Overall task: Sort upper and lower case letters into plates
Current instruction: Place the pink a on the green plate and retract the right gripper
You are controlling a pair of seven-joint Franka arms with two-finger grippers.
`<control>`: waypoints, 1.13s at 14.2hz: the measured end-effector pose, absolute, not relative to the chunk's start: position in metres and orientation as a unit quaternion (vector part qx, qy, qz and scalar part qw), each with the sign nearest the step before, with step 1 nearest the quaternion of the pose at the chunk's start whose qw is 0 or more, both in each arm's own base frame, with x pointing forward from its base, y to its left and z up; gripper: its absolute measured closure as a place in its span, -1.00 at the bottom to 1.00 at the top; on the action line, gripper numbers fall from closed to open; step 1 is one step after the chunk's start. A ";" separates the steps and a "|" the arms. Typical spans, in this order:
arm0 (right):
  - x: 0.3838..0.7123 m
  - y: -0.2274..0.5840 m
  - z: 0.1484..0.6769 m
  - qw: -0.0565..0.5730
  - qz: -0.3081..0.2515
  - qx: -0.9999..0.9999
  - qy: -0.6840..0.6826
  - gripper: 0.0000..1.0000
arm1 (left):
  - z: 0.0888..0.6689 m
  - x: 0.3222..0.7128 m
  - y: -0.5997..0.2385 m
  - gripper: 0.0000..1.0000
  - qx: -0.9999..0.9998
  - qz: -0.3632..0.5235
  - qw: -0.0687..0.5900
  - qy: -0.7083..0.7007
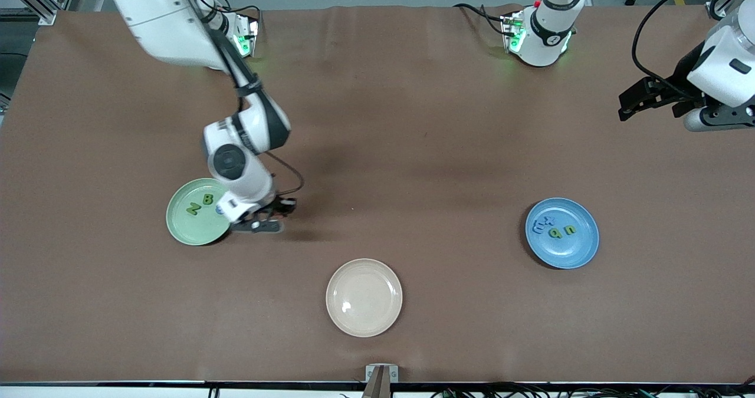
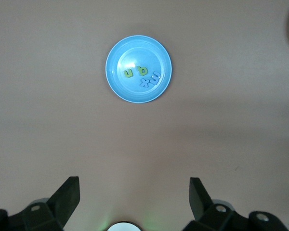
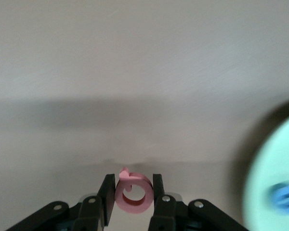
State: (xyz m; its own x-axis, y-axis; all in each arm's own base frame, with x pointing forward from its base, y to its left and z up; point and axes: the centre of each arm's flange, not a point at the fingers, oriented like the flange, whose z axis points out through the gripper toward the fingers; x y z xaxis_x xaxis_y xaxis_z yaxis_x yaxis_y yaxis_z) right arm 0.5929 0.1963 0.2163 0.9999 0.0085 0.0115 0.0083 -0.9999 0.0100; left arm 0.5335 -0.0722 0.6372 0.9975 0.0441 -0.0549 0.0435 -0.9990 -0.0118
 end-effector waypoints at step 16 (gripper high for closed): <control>0.609 0.021 0.204 0.007 -0.047 0.998 0.033 0.29 | 0.631 0.532 -0.066 -1.00 -0.999 0.029 0.006 -0.023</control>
